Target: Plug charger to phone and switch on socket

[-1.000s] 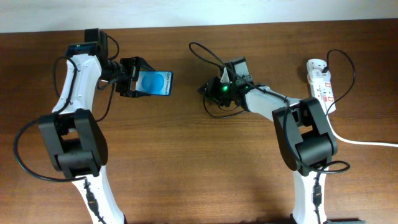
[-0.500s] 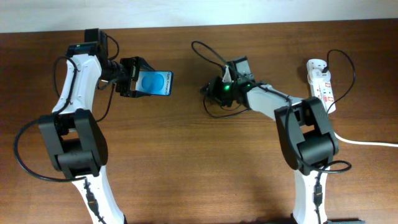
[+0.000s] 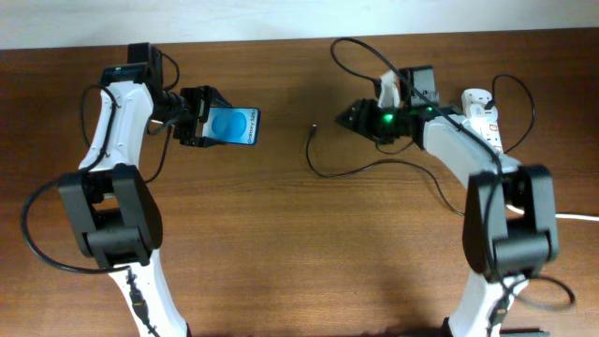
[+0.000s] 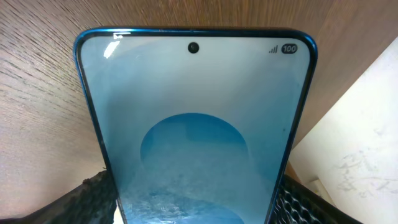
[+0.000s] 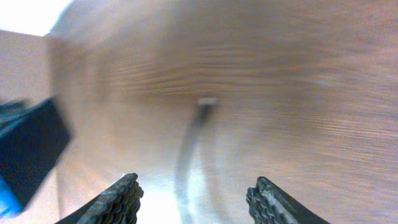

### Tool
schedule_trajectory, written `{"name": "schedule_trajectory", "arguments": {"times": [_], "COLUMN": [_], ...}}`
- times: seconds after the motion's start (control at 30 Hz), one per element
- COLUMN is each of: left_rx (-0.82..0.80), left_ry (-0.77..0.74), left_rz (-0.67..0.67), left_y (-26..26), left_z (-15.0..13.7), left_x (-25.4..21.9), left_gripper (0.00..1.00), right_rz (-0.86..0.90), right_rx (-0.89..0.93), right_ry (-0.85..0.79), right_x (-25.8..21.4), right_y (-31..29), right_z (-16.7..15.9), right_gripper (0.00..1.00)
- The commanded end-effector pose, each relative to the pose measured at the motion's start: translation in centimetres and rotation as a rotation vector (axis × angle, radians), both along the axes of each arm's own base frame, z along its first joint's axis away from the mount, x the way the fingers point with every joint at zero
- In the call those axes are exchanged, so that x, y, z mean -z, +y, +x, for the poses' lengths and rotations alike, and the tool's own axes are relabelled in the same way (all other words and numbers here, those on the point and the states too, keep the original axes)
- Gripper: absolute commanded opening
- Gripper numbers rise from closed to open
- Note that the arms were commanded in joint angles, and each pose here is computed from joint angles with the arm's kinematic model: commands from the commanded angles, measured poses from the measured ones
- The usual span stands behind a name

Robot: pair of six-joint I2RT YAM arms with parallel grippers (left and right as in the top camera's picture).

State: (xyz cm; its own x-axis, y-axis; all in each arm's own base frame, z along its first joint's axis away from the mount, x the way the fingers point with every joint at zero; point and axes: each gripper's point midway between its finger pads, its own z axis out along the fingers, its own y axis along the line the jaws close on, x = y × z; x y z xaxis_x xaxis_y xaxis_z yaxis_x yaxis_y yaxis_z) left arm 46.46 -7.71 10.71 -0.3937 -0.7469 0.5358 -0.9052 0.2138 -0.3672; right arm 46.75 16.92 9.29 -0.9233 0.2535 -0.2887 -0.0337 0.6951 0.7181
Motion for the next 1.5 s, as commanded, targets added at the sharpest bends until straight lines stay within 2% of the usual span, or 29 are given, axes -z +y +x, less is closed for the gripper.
{"name": "schedule_trajectory", "arguments": {"times": [0.0,0.17,0.3,0.37,0.6,0.77,0.87,1.03,1.3,1.4,1.47], "left_rx": [0.026,0.063,0.076,0.088,0.127,0.148,0.151,0.173,0.180,0.161,0.137], "left_ry": [-0.022,-0.013,-0.011,-0.012,-0.019,-0.022,-0.022,-0.032,-0.048,-0.044,-0.039], "left_rz": [-0.012,-0.015,-0.023,-0.091,-0.488,-0.605,-0.617,-0.716,-0.709,-0.595,-0.453], "left_y": [-1.6,-3.8,-4.5,-5.4,-8.1,-8.7,-8.8,-9.2,-9.2,-8.7,-7.9], "left_z": [0.2,-0.3,-0.5,-0.7,-1.3,-1.7,-1.7,-2.1,-2.0,-1.6,-1.2], "left_x": [-1.1,-1.1,-1.2,-2.0,-7.6,-9.5,-9.7,-11.4,-11.3,-9.4,-7.1], "left_gripper": [0.00,0.00,0.00,0.00,0.00,0.00,0.00,0.00,0.00,0.00,0.00], "right_rz": [0.060,0.103,0.116,0.120,0.130,0.130,0.130,0.130,0.130,0.130,0.130], "right_rx": [-0.087,-0.101,-0.089,-0.073,-0.021,-0.016,-0.017,-0.017,-0.017,-0.019,-0.020], "right_ry": [-0.095,-0.022,-0.002,0.007,0.025,0.025,0.026,0.026,0.026,0.026,0.025], "right_x": [-5.6,-5.7,-5.8,-5.8,-5.8,-5.7,-5.7,-5.7,-5.7,-5.7,-5.7], "right_y": [3.8,7.3,7.6,7.2,5.7,5.5,5.5,5.5,5.5,5.6,5.6], "right_z": [-1.4,-3.1,-3.2,-3.0,-2.2,-2.1,-2.1,-2.1,-2.1,-2.1,-2.2], "right_gripper": [0.62,0.61,0.61,0.61,0.62,0.62,0.62,0.62,0.62,0.62,0.62]}}
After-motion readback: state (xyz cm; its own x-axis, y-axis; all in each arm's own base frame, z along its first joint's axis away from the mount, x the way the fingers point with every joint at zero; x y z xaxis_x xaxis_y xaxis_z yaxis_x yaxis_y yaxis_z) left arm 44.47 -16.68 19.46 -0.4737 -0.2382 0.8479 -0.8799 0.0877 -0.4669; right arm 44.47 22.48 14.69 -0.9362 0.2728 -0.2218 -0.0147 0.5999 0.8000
